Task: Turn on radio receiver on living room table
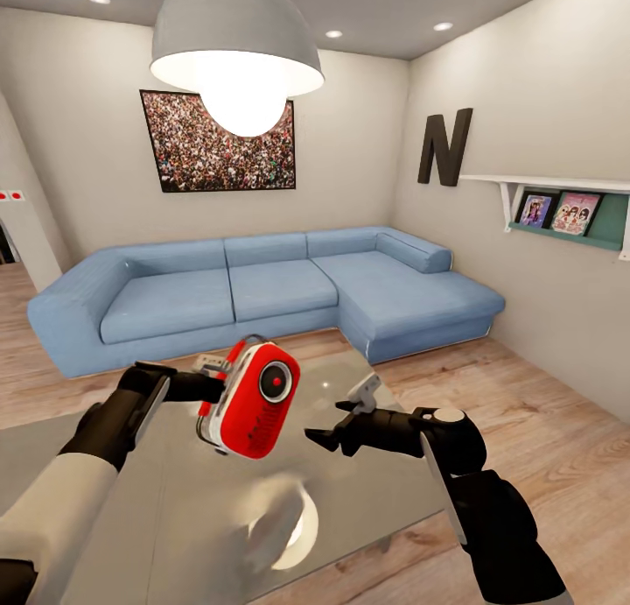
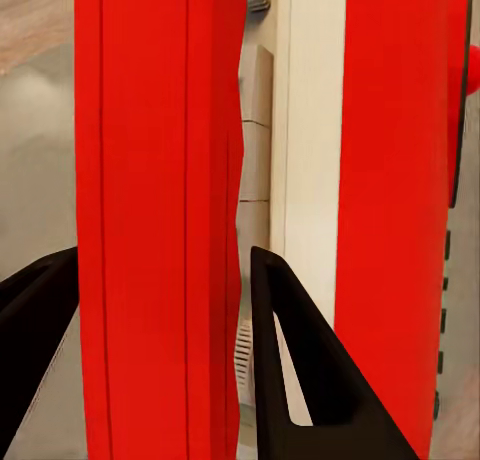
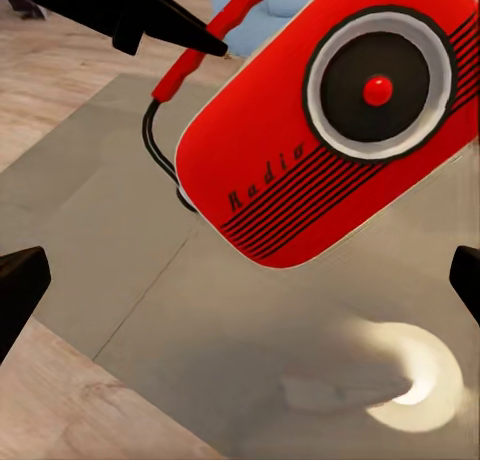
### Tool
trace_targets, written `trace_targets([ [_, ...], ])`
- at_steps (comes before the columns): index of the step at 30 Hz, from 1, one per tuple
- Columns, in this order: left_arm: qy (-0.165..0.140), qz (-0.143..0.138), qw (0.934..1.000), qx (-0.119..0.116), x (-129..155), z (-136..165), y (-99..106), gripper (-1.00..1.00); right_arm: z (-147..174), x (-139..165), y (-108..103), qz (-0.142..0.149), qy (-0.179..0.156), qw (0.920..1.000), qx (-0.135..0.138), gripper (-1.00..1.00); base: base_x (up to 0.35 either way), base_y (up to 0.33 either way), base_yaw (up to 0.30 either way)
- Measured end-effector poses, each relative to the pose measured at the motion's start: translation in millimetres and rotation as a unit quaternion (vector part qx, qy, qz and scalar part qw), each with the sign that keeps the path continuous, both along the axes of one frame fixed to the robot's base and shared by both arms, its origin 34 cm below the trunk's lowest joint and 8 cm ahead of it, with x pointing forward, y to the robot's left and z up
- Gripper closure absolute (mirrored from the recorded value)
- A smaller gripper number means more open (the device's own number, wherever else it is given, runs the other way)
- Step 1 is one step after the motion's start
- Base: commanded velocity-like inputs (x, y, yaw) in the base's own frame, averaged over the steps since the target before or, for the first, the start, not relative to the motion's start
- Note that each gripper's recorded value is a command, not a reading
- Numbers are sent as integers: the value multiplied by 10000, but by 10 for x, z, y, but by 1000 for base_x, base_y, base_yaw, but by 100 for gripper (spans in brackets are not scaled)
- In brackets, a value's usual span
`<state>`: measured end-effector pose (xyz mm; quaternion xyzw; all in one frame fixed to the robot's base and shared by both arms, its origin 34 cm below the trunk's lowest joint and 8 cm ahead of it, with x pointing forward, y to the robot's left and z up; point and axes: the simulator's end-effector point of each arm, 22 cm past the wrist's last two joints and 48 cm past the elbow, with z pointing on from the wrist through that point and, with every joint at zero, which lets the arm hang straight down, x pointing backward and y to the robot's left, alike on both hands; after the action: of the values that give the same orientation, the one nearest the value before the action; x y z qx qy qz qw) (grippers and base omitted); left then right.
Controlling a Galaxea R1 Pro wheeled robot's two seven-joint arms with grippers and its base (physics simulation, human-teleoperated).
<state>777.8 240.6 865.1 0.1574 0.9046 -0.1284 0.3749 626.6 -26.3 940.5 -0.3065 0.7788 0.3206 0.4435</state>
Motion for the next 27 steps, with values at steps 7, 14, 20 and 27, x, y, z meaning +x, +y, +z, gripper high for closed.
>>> trace_targets([
  [7, 47, -129, 9999, -94, -48, 23, 48, 100, -15, 18, -22, -42, -15, 10000, -54, -100, 0, 0, 0],
  [14, 115, -185, 9997, -110, -84, -26, 33, 100, -100, 97, -131, -237, -94, 9990, -368, -100, 0, 0, 0],
  [20, 166, -199, 9996, -109, -117, -81, 26, 100, -114, 179, -202, -448, -161, 9976, -495, -100, 0, 0, 0],
  [27, 235, -428, 9981, -369, -187, -57, -124, 100, -124, 305, -318, -803, -265, 9943, -656, -100, 0, 0, 0],
])
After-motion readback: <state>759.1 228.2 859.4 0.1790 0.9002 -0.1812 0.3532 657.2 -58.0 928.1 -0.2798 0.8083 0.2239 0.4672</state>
